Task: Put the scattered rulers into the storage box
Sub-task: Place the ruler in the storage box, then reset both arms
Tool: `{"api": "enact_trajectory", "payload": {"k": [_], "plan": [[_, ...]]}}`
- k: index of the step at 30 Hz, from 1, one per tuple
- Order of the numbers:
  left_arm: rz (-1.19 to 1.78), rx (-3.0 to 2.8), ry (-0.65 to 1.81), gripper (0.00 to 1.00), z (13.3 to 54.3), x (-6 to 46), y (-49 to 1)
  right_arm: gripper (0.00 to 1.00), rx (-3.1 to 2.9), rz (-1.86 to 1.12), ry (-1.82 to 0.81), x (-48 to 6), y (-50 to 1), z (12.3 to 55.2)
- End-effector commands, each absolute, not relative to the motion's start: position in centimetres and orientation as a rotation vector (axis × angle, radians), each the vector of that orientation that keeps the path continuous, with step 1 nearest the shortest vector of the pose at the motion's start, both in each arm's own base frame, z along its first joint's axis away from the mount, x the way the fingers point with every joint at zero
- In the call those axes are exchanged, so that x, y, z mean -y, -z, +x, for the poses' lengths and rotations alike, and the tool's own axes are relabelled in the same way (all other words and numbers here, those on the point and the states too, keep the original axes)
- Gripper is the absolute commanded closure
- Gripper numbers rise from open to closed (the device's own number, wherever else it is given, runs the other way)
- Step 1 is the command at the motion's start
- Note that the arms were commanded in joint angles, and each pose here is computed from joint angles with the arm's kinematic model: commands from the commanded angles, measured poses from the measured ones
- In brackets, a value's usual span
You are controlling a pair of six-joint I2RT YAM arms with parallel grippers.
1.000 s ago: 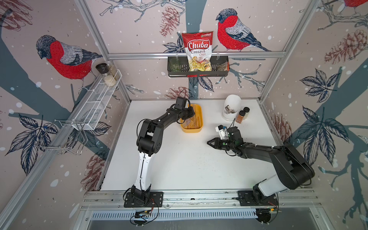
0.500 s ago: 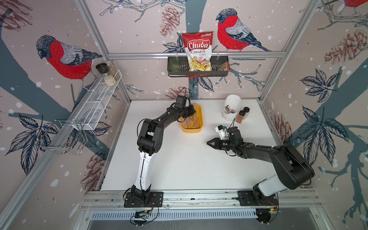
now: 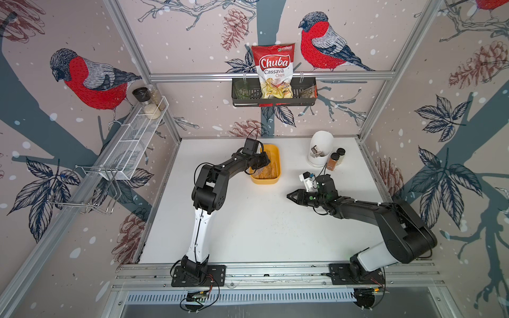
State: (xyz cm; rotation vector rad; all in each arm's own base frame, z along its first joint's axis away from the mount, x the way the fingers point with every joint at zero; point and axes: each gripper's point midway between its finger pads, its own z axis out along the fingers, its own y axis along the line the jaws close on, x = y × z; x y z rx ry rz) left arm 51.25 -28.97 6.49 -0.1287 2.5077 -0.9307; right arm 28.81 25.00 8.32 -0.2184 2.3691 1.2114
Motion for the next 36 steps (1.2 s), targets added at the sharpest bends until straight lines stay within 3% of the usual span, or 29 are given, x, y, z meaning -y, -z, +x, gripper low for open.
{"api": "enact_trajectory", "payload": {"k": [1,4,8,13,15,18,22,27,30,36], "plan": [[-0.090,-2.445,0.905,0.34,50.9,28.7,-9.0,0.43,-2.348,-0.239,-1.123,-23.9,-9.3,29.9],[-0.034,-2.399,0.802,0.05,49.1,27.4,-12.1,0.24,-2.320,-0.191,-0.942,-21.4,-10.6,31.4],[-0.003,-2.231,0.547,0.04,45.5,22.7,-16.8,0.00,-2.161,-0.006,-0.550,-15.4,-14.3,34.0],[0.079,-1.874,0.075,0.04,38.4,14.3,-19.0,0.00,-1.892,0.062,-0.006,-7.2,-16.7,35.7],[0.142,-1.862,-0.012,0.05,37.0,11.9,-18.9,0.00,-1.871,0.143,0.056,-3.9,-15.8,36.4],[0.097,-1.892,0.035,0.06,36.2,7.0,-15.9,0.00,-1.785,0.227,0.118,0.0,-15.6,36.7],[0.139,-1.862,-0.089,0.06,36.2,3.3,-12.5,0.00,-1.565,0.248,0.159,2.1,-16.0,33.7],[0.116,-1.718,-0.026,0.06,37.2,2.3,-14.2,0.00,-1.550,0.224,0.160,2.5,-14.5,34.0],[0.046,-1.705,-0.021,0.06,37.3,1.0,-12.5,0.01,-1.692,0.283,0.151,3.4,-12.6,36.8],[-0.043,-1.762,-0.010,0.05,38.9,-0.7,-11.9,0.01,-1.673,0.244,0.140,3.1,-12.8,36.7]]}}
